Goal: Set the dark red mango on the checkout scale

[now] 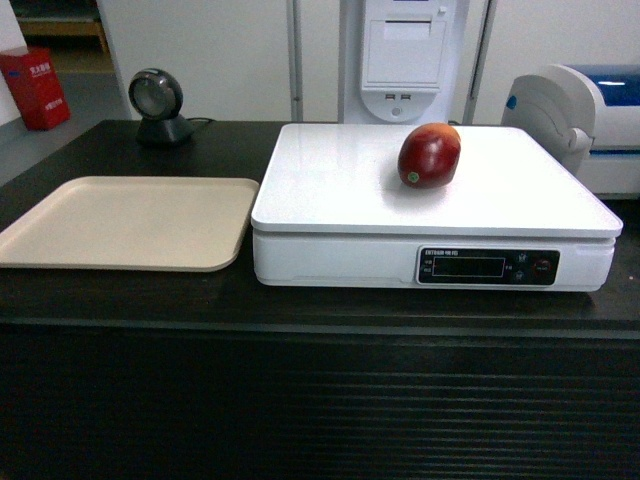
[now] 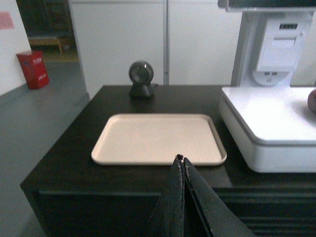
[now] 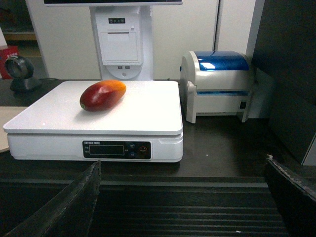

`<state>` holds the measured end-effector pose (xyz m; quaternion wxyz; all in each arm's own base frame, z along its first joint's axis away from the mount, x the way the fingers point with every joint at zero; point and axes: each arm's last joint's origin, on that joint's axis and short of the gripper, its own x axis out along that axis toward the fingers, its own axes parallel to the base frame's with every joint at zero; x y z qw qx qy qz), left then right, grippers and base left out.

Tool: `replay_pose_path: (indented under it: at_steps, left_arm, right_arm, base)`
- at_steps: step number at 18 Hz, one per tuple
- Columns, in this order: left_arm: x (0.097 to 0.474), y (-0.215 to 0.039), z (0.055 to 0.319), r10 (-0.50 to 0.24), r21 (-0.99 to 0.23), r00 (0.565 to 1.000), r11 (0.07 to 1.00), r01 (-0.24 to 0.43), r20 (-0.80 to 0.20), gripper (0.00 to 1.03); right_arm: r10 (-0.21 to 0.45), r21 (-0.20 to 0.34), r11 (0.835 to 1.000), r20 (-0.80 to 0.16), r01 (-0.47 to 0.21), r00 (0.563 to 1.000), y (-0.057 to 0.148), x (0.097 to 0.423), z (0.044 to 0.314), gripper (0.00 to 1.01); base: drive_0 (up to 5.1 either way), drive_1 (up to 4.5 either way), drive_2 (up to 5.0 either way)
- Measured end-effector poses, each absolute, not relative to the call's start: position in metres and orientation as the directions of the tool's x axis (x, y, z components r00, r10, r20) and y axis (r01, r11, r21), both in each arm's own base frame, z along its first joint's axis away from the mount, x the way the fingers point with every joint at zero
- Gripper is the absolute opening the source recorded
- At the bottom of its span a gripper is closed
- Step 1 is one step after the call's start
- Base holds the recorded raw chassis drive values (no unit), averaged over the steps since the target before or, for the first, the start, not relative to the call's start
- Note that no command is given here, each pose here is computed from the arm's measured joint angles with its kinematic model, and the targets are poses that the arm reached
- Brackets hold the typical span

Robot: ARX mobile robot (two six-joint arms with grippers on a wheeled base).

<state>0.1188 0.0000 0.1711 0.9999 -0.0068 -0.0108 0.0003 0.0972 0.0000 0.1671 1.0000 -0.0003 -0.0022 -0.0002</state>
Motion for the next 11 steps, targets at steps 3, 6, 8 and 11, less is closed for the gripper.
replay_pose_path:
  at_steps: [3, 6, 8, 11]
  left_arm:
    - [0.1147, 0.0000, 0.1697, 0.001, -0.014, 1.000, 1.000, -0.001, 0.011, 0.02]
    - [0.1120, 0.0000, 0.1694, 0.000, -0.014, 1.000, 1.000, 0.000, 0.009, 0.02]
    - [0.1108, 0.0000, 0.1694, 0.001, -0.014, 1.000, 1.000, -0.001, 0.010, 0.02]
    - [0.1086, 0.0000, 0.1691, 0.000, -0.014, 1.000, 1.000, 0.000, 0.010, 0.02]
  right_arm:
    - [0.000, -0.001, 1.000, 0.004, 0.000, 1.000, 0.0000, 0.0972, 0.1671, 0.98]
    - [0.000, -0.001, 1.000, 0.004, 0.000, 1.000, 0.0000, 0.0972, 0.1671, 0.98]
    - [0.000, -0.001, 1.000, 0.004, 0.000, 1.000, 0.0000, 0.0972, 0.1671, 0.98]
    - [0.000, -0.001, 1.000, 0.004, 0.000, 1.000, 0.0000, 0.0972, 0.1671, 0.98]
  base:
    - [0.0, 0.00, 0.0]
    - [0.0, 0.00, 0.0]
    - [0.0, 0.00, 0.0]
    - [0.0, 0.00, 0.0]
